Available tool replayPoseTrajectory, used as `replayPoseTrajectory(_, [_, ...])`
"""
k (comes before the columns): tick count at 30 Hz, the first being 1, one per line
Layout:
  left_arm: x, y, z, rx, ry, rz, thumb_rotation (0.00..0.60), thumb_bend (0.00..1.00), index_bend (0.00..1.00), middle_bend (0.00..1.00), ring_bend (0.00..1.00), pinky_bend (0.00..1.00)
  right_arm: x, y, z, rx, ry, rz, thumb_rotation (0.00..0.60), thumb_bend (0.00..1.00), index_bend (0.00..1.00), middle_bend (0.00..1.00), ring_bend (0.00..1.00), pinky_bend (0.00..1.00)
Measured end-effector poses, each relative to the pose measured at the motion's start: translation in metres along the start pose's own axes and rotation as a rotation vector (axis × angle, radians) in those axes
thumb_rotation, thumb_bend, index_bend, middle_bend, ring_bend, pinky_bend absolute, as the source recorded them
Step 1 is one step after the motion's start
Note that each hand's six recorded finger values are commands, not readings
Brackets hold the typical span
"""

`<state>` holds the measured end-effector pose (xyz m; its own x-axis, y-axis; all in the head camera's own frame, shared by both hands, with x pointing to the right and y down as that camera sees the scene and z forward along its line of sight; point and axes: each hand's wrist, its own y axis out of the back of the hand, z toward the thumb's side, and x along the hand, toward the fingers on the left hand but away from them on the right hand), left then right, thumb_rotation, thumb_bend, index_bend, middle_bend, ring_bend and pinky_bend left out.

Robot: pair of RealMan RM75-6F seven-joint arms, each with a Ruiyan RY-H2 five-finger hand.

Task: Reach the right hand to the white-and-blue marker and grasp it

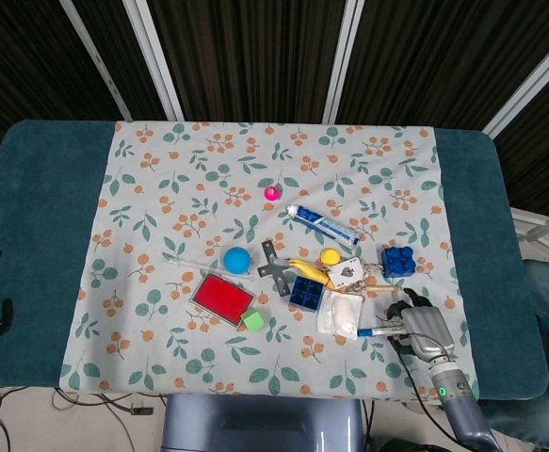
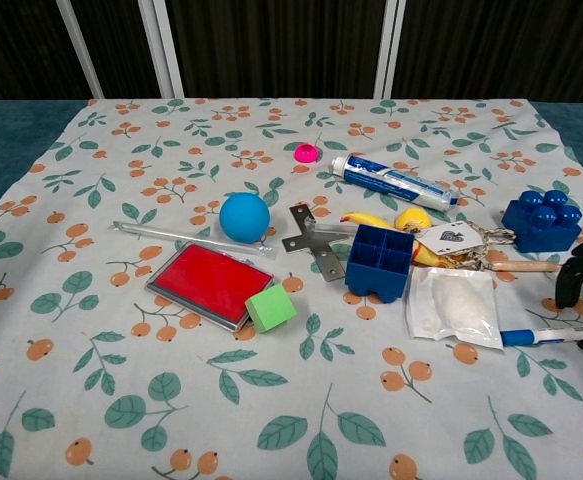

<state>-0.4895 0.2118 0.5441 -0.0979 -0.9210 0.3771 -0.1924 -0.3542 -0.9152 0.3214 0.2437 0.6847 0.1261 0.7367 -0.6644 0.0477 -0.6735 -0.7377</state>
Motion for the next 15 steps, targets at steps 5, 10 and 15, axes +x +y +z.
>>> replayPoseTrajectory(5, [0.0000,-0.0003,-0.0006,0.002,0.001,-0.001,0.600,0.52,0.09,0.00,0.02,0.04,-0.0021,-0.0034,0.0023,0.002,0.003,0.007,0.600,0.36,0.49,0.42,0.14,0.24])
replayPoseTrajectory(10, [0.0001,0.0000,-0.0004,0.001,0.001,0.000,0.600,0.52,0.09,0.00,0.02,0.04,-0.0046,-0.0063,0.0026,0.003,0.002,0.014,0.600,0.39,0.51,0.43,0.15,0.24])
replayPoseTrajectory(15, [0.0001,-0.0003,0.0000,0.003,0.001,-0.001,0.600,0.52,0.09,0.00,0.02,0.04,-0.0056,-0.0078,0.0044,0.003,0.007,0.017,0.600,0.41,0.52,0.44,0.16,0.24])
